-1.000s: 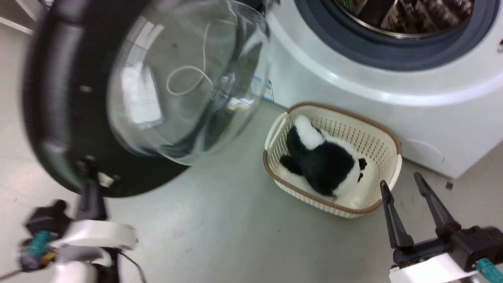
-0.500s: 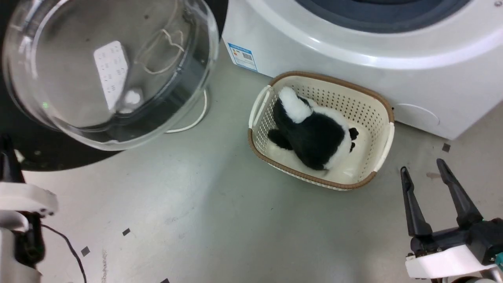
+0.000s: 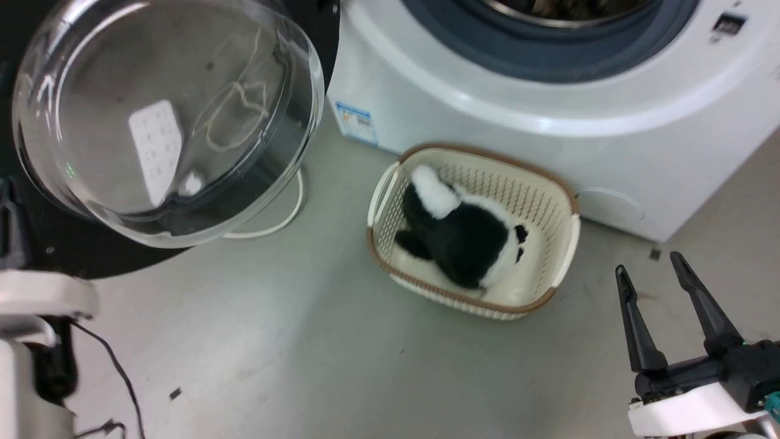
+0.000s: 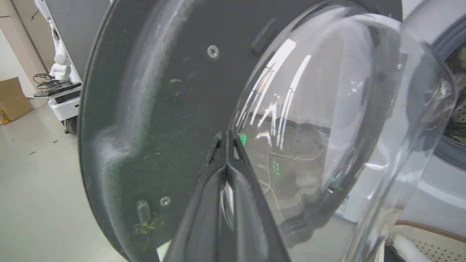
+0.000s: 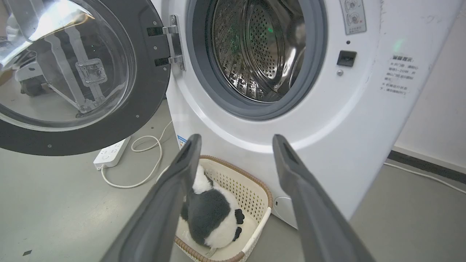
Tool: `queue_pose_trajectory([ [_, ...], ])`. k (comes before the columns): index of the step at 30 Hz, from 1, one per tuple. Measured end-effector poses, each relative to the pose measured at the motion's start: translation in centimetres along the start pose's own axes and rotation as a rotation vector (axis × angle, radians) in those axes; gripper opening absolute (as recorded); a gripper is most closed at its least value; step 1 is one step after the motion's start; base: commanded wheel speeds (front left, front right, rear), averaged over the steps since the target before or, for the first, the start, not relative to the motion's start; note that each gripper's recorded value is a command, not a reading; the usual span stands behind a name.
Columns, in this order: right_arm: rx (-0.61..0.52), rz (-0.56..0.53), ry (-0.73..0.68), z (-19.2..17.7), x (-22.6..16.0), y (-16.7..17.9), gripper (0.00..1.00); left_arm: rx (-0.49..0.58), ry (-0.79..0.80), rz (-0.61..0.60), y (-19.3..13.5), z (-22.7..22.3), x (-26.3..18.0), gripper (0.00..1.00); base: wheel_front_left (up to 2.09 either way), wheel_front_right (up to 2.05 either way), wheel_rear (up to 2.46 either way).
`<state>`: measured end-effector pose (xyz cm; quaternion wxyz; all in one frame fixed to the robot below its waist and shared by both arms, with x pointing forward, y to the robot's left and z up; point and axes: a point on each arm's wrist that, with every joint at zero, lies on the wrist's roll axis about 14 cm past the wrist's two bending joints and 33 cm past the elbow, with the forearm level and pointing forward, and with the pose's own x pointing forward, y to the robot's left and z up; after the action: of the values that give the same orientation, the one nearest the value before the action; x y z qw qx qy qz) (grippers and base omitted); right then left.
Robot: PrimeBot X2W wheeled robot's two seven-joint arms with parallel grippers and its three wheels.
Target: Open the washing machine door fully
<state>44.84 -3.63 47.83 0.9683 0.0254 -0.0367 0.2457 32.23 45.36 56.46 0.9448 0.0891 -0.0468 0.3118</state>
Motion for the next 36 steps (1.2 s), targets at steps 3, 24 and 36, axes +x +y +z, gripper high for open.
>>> queue_pose_trajectory([
  [3,-0.021,-0.045,-0.039,1.9,-0.6,-1.0,1.0,-0.044,-0.059,-0.052,-2.2,1.4,-1.3,0.0,0.0,0.0,0.0],
  [24,-0.078,-0.389,-0.121,7.9,-12.7,-8.0,1.0,-0.271,-0.071,-0.586,-22.8,2.8,-13.4,1.0,0.0,0.0,0.0],
  [36,-0.065,-0.412,-0.074,6.4,-14.3,-8.0,1.0,-0.213,0.01,-0.634,-24.0,0.0,-15.4,1.0,0.0,0.0,0.0],
])
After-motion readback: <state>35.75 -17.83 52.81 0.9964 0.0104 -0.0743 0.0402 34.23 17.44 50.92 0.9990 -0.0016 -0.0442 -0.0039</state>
